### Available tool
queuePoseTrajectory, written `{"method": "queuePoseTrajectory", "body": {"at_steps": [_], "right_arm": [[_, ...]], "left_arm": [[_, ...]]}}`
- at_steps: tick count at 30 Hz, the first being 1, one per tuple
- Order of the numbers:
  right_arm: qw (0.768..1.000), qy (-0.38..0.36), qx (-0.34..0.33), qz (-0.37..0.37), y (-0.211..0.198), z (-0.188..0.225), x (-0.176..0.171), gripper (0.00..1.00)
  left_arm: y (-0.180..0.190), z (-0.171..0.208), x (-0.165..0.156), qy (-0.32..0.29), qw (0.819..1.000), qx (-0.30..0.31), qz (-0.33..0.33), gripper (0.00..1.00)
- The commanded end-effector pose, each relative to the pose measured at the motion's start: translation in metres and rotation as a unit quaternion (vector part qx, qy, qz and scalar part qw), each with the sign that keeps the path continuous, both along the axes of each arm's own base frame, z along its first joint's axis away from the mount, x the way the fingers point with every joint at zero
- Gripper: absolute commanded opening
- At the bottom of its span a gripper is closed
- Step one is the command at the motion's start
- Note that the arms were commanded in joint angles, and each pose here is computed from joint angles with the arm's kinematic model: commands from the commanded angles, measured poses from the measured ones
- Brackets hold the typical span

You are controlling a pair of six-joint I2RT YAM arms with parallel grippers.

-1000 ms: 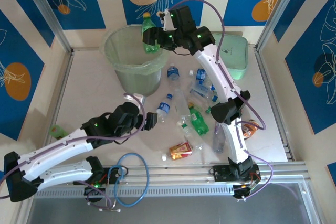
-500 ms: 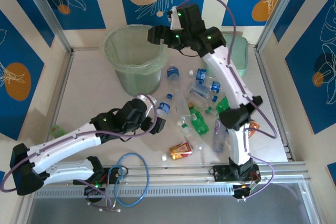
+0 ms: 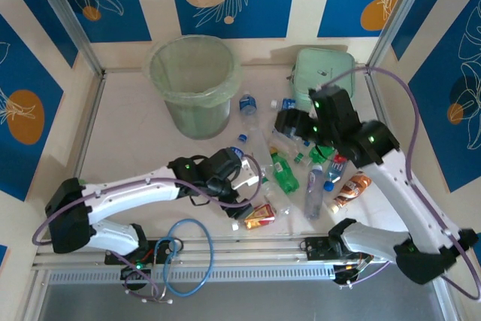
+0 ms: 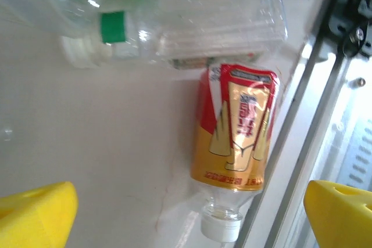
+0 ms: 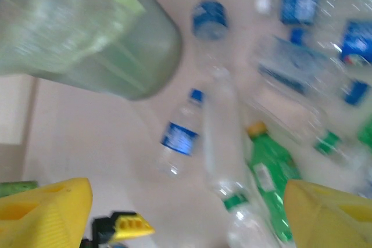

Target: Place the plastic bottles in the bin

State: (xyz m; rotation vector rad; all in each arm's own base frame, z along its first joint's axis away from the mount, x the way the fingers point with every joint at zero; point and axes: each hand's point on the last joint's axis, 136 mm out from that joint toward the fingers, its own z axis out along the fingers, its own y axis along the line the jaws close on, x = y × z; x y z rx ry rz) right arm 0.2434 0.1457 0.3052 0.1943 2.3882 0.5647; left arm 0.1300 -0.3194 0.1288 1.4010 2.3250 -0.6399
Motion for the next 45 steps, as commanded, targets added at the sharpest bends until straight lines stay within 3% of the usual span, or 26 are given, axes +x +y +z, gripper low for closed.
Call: {"method": "queuePoseTrajectory", "body": {"at_steps": [1,7,12,17,23,38,45], "right_arm": [[0.997,0.035,-0.018,-0.059,-0.037,-0.025,-0.031,0.86],[0.990,0.084,-0.014,-0.109,-0.067,-0.064,-0.066,0.87],[0.987,0.099,-0.016,-0.126,-0.074,-0.077,-0.071,0.87],[0.987,0.097,-0.008,-0.131,-0.076,-0.075,-0.072,0.86],[0.986,0.093,0.003,-0.140,-0.083,-0.074,-0.079,0.86],[0.984,0.084,0.027,-0.155,-0.091,-0.064,-0.075,0.86],[0.984,0.082,0.035,-0.152,-0.089,-0.063,-0.070,0.83]], "left_arm": [[-0.008,-0.006,-0.018,0.024,0.998,0.014,-0.060,0.99],[-0.027,-0.030,-0.045,0.054,0.993,0.030,-0.101,0.99],[-0.029,-0.060,-0.055,0.045,0.987,0.100,-0.116,0.99],[-0.034,-0.070,-0.059,0.056,0.982,0.118,-0.133,1.00],[-0.040,-0.083,-0.062,0.078,0.974,0.154,-0.148,0.85],[-0.041,-0.090,-0.058,0.063,0.971,0.178,-0.146,0.71],[-0.040,-0.085,-0.053,0.047,0.975,0.168,-0.135,0.52]]}}
